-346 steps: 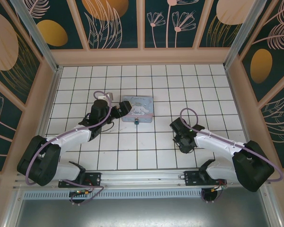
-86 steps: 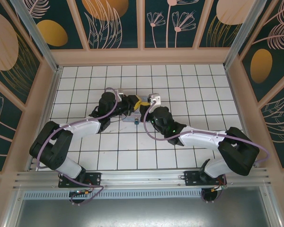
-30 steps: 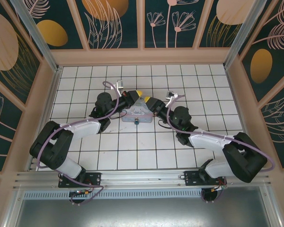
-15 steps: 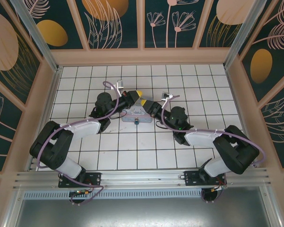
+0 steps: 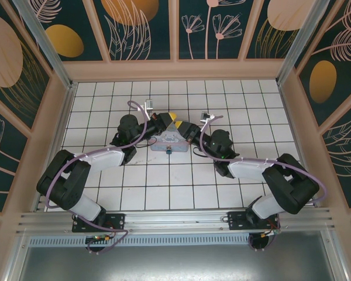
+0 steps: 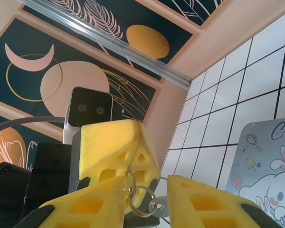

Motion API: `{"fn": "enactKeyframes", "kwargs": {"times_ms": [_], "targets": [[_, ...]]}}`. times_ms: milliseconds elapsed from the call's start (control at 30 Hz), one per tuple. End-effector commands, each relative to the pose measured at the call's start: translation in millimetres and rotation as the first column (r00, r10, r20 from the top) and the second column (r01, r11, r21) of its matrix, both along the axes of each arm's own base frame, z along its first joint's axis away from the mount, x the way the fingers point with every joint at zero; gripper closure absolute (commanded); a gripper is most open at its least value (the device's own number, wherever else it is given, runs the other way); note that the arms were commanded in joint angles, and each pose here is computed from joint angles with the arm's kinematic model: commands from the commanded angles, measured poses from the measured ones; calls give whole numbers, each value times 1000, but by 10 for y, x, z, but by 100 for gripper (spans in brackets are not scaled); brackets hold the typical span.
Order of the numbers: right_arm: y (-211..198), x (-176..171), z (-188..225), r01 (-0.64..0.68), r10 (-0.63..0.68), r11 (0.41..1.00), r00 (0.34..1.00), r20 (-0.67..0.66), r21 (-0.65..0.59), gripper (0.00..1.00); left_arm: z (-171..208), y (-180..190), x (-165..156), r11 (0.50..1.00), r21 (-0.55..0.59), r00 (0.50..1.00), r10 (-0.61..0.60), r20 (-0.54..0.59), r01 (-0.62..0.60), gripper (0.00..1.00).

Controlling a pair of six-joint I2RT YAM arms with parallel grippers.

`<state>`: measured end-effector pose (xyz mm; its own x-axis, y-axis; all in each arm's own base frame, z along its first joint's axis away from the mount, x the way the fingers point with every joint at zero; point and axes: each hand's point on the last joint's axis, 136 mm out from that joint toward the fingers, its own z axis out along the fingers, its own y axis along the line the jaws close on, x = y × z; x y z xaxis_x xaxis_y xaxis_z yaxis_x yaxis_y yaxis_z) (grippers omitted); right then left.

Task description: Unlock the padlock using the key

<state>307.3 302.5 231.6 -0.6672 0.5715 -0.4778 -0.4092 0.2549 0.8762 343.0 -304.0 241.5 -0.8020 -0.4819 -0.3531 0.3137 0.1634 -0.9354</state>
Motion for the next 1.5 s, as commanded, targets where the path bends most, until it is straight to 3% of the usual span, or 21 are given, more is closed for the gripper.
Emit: {"fn": "enactKeyframes", "kwargs": {"times_ms": [0,200,367,433,500,567,633,900,1167,1333,1467], "targets": [[51,37,233,-20,18,999,997,70,39,73,152,40,-51,1000,-23,999,-6,46,7,100],[110,36,213,-49,46,998,996,72,44,78,135,35,-48,1000,-21,999,-8,44,9,100],[136,33,188,-62,59,997,996,69,42,100,123,24,-47,1000,-16,999,-13,40,13,100],[124,36,170,-57,54,998,996,68,34,100,117,25,-46,1000,-14,999,-12,35,13,97],[77,35,140,-41,40,999,997,64,20,100,113,37,-34,1000,-4,1000,-2,24,3,77],[2,30,106,-23,22,1000,998,63,5,100,118,83,-11,999,20,1000,26,13,-27,48],[-72,20,78,-8,8,1000,998,60,-7,100,142,159,-3,998,33,998,61,12,-62,30],[-165,-24,69,3,2,998,997,74,-67,100,244,320,44,989,93,993,117,-21,-115,2],[-140,29,39,59,-21,956,990,136,-286,100,282,382,220,938,306,986,167,18,-164,1],[-122,93,36,194,-80,860,965,250,-472,100,356,577,317,909,296,954,298,29,-293,2],[-112,135,22,322,-125,757,925,358,-568,100,372,486,310,930,282,967,253,-26,-236,1]]}}
